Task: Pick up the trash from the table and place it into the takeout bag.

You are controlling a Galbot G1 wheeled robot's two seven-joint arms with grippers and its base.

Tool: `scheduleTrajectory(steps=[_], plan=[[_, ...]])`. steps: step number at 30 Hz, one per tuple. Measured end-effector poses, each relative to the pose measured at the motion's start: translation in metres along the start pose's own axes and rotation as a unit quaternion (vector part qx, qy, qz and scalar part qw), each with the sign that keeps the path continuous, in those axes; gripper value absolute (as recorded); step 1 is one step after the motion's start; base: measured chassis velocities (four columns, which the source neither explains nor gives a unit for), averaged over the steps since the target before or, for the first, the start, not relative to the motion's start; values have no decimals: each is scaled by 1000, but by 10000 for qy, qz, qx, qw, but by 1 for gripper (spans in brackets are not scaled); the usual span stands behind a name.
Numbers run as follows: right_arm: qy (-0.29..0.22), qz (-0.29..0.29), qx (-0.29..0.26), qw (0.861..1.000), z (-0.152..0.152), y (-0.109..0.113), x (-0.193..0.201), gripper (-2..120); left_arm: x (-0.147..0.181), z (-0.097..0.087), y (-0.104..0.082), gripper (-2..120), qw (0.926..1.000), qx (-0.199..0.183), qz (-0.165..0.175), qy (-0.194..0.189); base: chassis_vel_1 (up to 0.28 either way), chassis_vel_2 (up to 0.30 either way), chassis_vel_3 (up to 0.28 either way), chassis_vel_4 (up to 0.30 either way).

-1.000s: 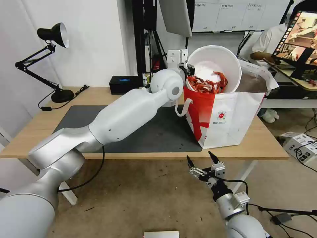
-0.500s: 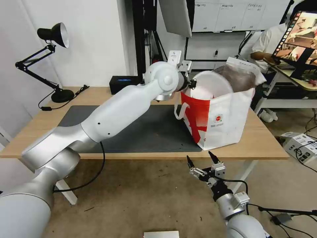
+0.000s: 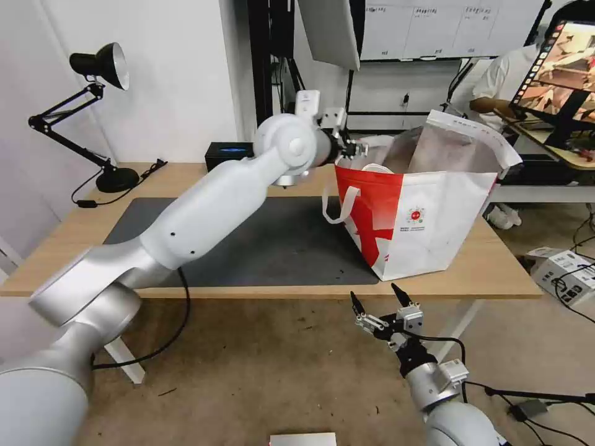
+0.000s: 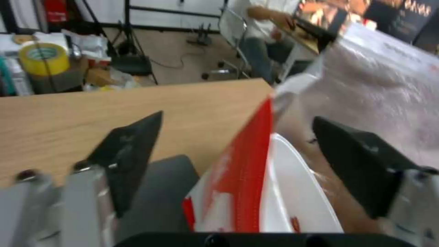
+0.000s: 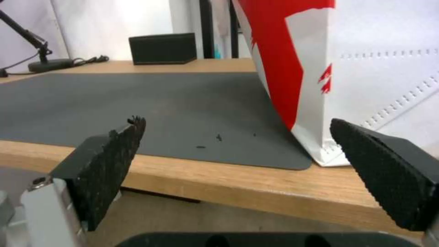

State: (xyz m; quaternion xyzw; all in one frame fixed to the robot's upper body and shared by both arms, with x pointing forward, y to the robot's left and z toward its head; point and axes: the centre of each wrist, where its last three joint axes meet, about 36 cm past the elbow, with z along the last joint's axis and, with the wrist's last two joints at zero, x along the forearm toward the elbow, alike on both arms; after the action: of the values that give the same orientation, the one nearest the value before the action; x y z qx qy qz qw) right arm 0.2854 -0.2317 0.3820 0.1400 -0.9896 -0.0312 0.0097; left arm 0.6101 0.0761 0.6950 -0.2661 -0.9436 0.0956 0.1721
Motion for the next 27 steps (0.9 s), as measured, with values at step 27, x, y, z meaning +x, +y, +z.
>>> scheduleTrajectory(steps=[27], plan=[[0, -1, 0, 10000, 0, 0, 0, 100, 153, 161, 181, 101, 9700, -1095, -125, -2165, 0, 0, 0, 0]])
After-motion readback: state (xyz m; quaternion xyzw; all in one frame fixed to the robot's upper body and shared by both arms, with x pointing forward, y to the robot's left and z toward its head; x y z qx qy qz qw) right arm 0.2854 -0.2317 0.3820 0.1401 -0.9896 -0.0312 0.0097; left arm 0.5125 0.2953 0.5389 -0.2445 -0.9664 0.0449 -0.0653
